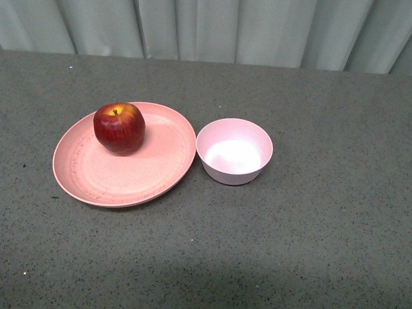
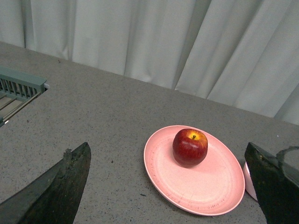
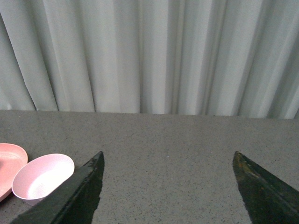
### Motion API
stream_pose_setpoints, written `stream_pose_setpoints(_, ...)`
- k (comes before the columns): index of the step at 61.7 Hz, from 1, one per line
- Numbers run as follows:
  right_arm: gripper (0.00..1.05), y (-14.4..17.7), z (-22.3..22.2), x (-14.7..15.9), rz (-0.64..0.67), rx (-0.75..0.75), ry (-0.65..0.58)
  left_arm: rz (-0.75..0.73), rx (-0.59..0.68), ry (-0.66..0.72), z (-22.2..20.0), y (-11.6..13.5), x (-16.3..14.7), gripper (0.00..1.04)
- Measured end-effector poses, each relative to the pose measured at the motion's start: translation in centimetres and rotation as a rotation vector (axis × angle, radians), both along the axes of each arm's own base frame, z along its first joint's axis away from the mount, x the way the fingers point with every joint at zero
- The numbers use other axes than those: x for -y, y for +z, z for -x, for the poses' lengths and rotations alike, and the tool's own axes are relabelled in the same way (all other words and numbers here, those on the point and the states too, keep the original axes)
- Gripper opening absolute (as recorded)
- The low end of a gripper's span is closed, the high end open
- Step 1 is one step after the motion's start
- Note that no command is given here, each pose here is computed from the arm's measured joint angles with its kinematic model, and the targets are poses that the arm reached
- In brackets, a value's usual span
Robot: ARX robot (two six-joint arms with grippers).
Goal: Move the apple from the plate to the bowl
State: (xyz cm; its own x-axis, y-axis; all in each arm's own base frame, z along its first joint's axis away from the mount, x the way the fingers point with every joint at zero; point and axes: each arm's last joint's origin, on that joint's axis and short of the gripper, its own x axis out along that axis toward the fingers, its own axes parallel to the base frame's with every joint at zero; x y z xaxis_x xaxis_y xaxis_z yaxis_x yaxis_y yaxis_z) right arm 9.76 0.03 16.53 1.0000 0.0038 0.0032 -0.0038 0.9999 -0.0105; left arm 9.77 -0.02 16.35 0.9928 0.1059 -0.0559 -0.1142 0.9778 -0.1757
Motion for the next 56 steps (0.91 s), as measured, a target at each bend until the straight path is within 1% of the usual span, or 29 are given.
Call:
stream_pose_setpoints(1,0.92,0.0,0.0,0.0,0.000,0.000,0.000,0.000,0.000,0.000,0.0,0.0,0.0,0.98)
stream_pose_setpoints(3,0.97,0.0,0.0,0.0,-0.001,0.000,0.000,0.000,0.000,0.000,0.0,0.0,0.0,0.98)
stream_pose_setpoints(7,0.94,0.0,0.0,0.0,-0.001,0.000,0.000,0.000,0.000,0.000,0.0,0.0,0.0,0.98)
stream_pose_setpoints(9,0.95,0.0,0.0,0.0,-0.001,0.000,0.000,-0.001,-0.004,-0.006,0.0,0.0,0.0,0.98)
stream_pose_setpoints(13,0.95,0.0,0.0,0.0,-0.001,0.000,0.001,-0.055,-0.129,-0.071,-0.2,-0.3,-0.1,0.98)
stream_pose_setpoints(17,0.95,0.0,0.0,0.0,-0.001,0.000,0.000,-0.044,-0.175,-0.085,-0.8,-0.3,-0.4,0.98)
stream_pose_setpoints(21,0.95,0.0,0.0,0.0,-0.001,0.000,0.000,-0.012,-0.185,-0.090,-1.7,0.2,-0.7,0.98)
stream_pose_setpoints(27,0.95,0.0,0.0,0.0,-0.001,0.000,0.000,-0.011,-0.180,-0.119,-3.5,1.1,-0.5,0.98)
stream_pose_setpoints(37,0.95,0.0,0.0,0.0,-0.001,0.000,0.000,-0.042,-0.175,-0.173,-8.4,1.9,0.4,0.98)
stream_pose_setpoints(40,0.95,0.0,0.0,0.0,-0.001,0.000,0.000,-0.070,-0.198,-0.172,-10.2,1.7,0.6,0.98)
stream_pose_setpoints(46,0.95,0.0,0.0,0.0,-0.001,0.000,0.000,-0.096,-0.302,-0.189,-13.6,0.3,1.0,0.98)
stream_pose_setpoints(52,0.95,0.0,0.0,0.0,-0.001,0.000,0.000,-0.116,-0.391,-0.221,-16.0,-1.3,1.5,0.98)
stream_pose_setpoints(56,0.95,0.0,0.0,0.0,-0.001,0.000,0.000,-0.139,-0.422,-0.229,-17.4,-2.0,1.9,0.98)
